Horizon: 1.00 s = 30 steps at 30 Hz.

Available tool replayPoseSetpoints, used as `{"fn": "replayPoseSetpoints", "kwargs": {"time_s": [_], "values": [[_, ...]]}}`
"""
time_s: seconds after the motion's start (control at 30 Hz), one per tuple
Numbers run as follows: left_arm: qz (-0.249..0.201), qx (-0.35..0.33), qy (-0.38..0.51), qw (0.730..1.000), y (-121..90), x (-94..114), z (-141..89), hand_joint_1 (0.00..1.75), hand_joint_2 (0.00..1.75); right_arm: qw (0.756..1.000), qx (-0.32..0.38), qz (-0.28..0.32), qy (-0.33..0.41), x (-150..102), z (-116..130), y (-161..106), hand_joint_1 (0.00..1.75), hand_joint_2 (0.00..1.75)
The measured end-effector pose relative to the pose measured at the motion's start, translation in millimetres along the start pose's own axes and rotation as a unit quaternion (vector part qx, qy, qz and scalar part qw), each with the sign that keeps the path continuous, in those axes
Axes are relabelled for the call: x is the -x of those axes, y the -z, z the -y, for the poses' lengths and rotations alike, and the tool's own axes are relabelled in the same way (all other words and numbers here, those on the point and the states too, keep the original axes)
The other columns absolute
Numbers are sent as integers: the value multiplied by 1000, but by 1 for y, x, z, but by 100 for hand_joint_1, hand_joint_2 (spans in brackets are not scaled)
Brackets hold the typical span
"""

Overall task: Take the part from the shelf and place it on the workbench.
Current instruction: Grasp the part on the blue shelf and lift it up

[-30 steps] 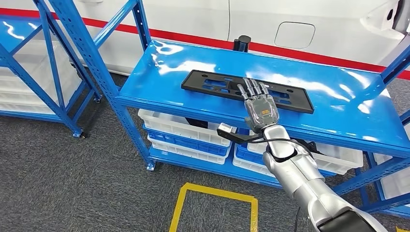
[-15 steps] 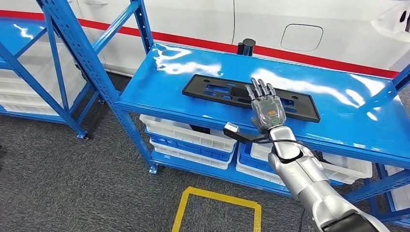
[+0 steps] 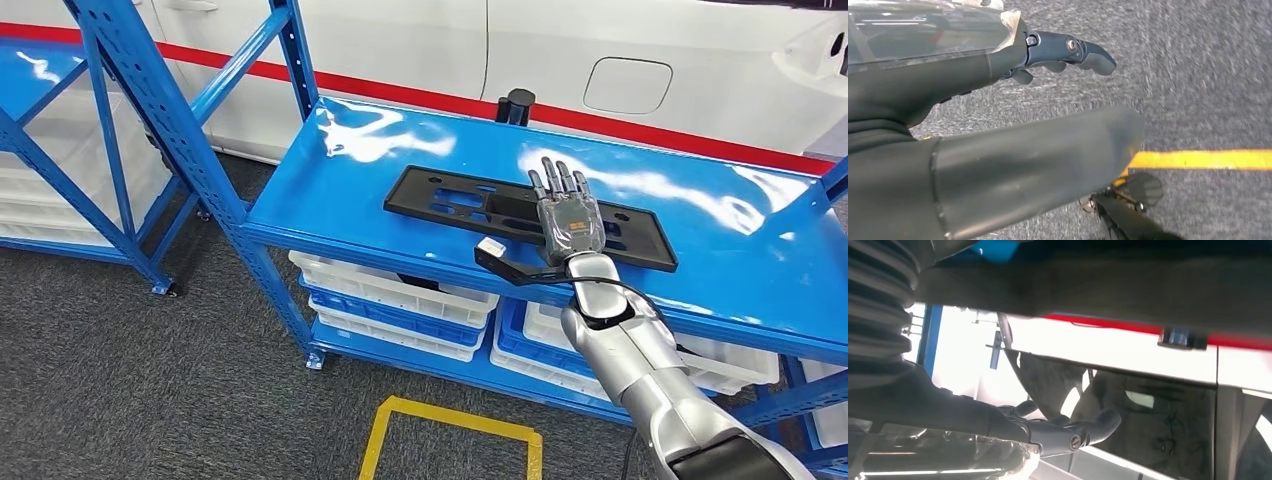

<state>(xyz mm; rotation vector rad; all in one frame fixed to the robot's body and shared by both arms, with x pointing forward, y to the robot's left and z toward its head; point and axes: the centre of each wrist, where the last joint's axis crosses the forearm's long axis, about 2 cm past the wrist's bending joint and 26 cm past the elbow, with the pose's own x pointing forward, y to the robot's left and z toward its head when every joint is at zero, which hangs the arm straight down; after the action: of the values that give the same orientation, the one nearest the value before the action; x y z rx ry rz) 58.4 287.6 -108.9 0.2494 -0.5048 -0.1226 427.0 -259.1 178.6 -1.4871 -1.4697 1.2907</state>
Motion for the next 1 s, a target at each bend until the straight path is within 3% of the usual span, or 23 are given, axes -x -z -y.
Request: {"fn": "replayPoseSetpoints", "kwargs": {"time_s": [0.47,0.73,0.83,1.0], "values": [[18,-25,8,999,2,-1,-7,0,0,1000,-23,-6,-12,7,-7,-1,1,175],[21,-29,5,999,2,-1,-7,0,0,999,-29,5,-16,2,-6,2,108,175],[22,-32,4,999,2,-1,-6,0,0,999,-37,8,-19,-1,-6,2,125,175],[21,-35,0,999,2,-1,-5,0,0,997,-65,9,-30,-4,-8,1,126,175]]}}
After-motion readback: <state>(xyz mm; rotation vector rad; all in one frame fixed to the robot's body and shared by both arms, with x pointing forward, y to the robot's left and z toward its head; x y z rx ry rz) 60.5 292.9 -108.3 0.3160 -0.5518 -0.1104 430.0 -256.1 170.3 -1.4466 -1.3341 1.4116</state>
